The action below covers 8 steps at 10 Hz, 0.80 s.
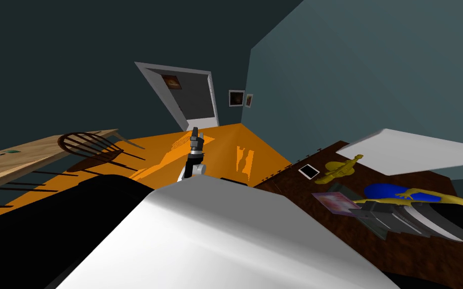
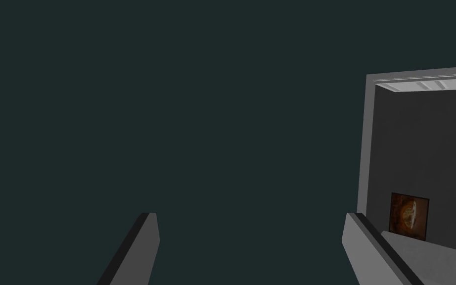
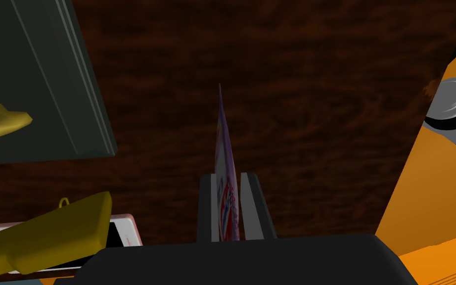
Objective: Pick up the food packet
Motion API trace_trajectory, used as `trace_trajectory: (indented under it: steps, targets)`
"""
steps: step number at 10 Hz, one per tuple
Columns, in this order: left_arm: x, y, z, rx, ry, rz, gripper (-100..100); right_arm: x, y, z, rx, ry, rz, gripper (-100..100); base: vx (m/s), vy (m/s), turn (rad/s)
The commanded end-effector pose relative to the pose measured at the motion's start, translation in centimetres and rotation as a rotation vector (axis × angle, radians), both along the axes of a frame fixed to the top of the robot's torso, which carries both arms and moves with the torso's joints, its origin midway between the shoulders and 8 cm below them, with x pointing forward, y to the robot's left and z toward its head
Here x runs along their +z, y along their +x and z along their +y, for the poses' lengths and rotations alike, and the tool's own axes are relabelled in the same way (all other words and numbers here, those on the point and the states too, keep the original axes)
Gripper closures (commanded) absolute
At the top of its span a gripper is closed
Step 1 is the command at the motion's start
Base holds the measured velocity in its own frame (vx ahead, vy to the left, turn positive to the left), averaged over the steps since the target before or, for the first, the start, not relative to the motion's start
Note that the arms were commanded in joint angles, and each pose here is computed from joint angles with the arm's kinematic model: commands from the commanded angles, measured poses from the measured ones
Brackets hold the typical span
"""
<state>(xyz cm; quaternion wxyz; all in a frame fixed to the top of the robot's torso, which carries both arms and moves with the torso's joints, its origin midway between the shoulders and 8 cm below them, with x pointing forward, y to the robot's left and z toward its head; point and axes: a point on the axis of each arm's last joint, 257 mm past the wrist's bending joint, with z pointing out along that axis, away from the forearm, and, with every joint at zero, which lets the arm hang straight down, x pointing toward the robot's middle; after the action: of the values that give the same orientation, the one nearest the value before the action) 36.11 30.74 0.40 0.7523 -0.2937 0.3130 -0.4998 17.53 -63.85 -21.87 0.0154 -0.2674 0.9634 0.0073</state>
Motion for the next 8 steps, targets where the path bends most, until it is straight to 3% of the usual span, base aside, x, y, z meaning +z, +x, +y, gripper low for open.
trace_trajectory:
  steps: [1, 2, 3, 4, 6, 7, 8]
  targets:
    - [0.0, 0.0, 0.0, 0.000, 0.000, 0.000, 0, 0.0, 0.0, 0.0, 0.000, 0.000, 0.000, 100, 0.000, 0.000, 0.000]
    - [0.0, 0.0, 0.0, 0.000, 0.000, 0.000, 0, 0.0, 0.0, 0.0, 0.000, 0.000, 0.000, 100, 0.000, 0.000, 0.000]
    - [0.0, 0.0, 0.0, 0.000, 0.000, 0.000, 0, 0.0, 0.0, 0.0, 0.000, 0.000, 0.000, 0, 0.000, 0.000, 0.000]
    - [0.0, 0.0, 0.0, 0.000, 0.000, 0.000, 0, 0.9, 0.8, 0.3, 0.008, -0.001, 0.001, 100, -0.011, -0.003, -0.080]
    - [0.0, 0.0, 0.0, 0.000, 0.000, 0.000, 0, 1.9, 1.9, 0.7, 0.020, -0.002, 0.003, 100, -0.020, -0.008, -0.080]
    - [0.0, 0.0, 0.0, 0.000, 0.000, 0.000, 0, 1.6, 1.4, 0.7, 0.016, -0.003, 0.002, 100, -0.007, -0.003, -0.007]
    - [0.0, 0.0, 0.0, 0.000, 0.000, 0.000, 0, 1.7, 1.4, 0.7, 0.016, -0.002, 0.002, 0, 0.000, 0.000, 0.000]
